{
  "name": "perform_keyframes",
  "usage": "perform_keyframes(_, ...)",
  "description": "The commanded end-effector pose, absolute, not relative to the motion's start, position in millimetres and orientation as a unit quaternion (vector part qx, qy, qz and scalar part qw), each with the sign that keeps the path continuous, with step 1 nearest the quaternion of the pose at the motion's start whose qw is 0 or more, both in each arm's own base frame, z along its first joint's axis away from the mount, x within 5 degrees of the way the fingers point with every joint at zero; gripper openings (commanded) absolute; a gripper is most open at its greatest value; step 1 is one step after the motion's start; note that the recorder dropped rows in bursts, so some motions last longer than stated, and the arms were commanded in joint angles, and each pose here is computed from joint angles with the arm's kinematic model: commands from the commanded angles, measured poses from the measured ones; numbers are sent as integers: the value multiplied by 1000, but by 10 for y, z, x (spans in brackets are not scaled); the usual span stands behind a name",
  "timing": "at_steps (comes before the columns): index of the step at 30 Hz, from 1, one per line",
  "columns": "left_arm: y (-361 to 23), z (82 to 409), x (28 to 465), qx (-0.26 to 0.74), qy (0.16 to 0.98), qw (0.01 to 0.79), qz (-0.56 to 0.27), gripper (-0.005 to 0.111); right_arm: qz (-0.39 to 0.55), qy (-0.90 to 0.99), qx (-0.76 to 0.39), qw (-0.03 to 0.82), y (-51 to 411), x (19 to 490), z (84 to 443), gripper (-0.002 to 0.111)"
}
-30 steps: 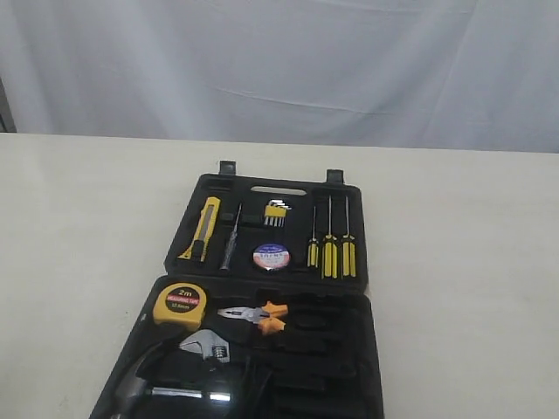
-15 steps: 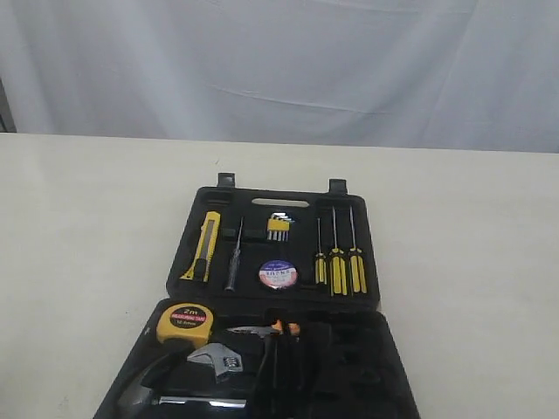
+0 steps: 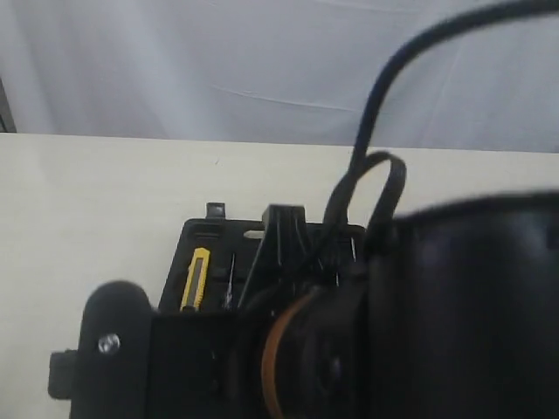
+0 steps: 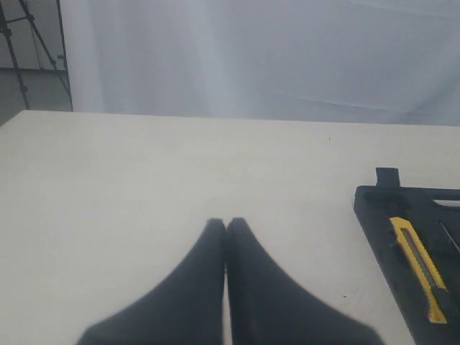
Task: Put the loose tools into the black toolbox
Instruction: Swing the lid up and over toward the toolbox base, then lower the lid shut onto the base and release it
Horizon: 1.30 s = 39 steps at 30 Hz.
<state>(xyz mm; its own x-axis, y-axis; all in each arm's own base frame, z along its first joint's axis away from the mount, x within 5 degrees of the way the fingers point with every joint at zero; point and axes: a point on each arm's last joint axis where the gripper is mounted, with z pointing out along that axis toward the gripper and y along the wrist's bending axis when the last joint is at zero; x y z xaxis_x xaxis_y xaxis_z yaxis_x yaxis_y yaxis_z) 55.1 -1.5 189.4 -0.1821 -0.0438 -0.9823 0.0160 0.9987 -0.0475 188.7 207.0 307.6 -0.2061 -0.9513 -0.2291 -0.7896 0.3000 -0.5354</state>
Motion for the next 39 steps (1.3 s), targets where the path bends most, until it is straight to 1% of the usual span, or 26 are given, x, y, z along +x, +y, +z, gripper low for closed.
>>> perform_keyframes(1, -18, 1889, 549, -10, 768, 640, -27, 0, -179, 742, -568, 308, 1936, 2138, 3354, -1)
perform_keyframes(7, -18, 1889, 549, -10, 768, 640, -27, 0, -215, 747, -545, 315, 1641, 2608, 3411, -1)
perform_keyframes(14, -18, 1889, 549, -10, 768, 640, -27, 0, -239, 752, -520, 326, 1422, 3206, 3415, -1)
perform_keyframes(18, -18, 1889, 549, -10, 768, 640, -27, 0, -225, 764, -495, 348, 1348, 3539, 3338, -1)
perform_keyframes(21, -18, 1889, 549, -10, 768, 640, -27, 0, -214, 764, -511, 331, 1315, 3708, 3182, -1)
perform_keyframes(24, -18, 1889, 549, -10, 768, 640, -27, 0, -181, 778, -518, 307, 1287, 3782, 3048, -1)
perform_keyframes(25, -18, 1889, 549, -10, 768, 640, -27, 0, -167, 780, -519, 308, 1285, 3787, 3055, -1)
perform_keyframes(28, -18, 1889, 549, -10, 768, 640, -27, 0, -171, 776, -516, 320, 1271, 3817, 3148, -1)
perform_keyframes(31, -18, 1889, 549, -10, 768, 640, -27, 0, -170, 773, -517, 328, 1212, 3956, 3120, -1)
perform_keyframes(34, -18, 1889, 549, -10, 768, 640, -27, 0, -146, 787, -505, 323, 1068, 4191, 2921, -1)
perform_keyframes(35, -18, 1889, 549, -10, 768, 640, -27, 0, -138, 791, -501, 324, 973, 4331, 2788, -1)
perform_keyframes(36, -18, 1889, 549, -10, 768, 640, -27, 0, -139, 790, -500, 326, 937, 4388, 2745, -1)
perform_keyframes(39, -18, 1889, 549, -10, 768, 640, -27, 0, -163, 786, -485, 348, 684, 4711, 2381, -1)
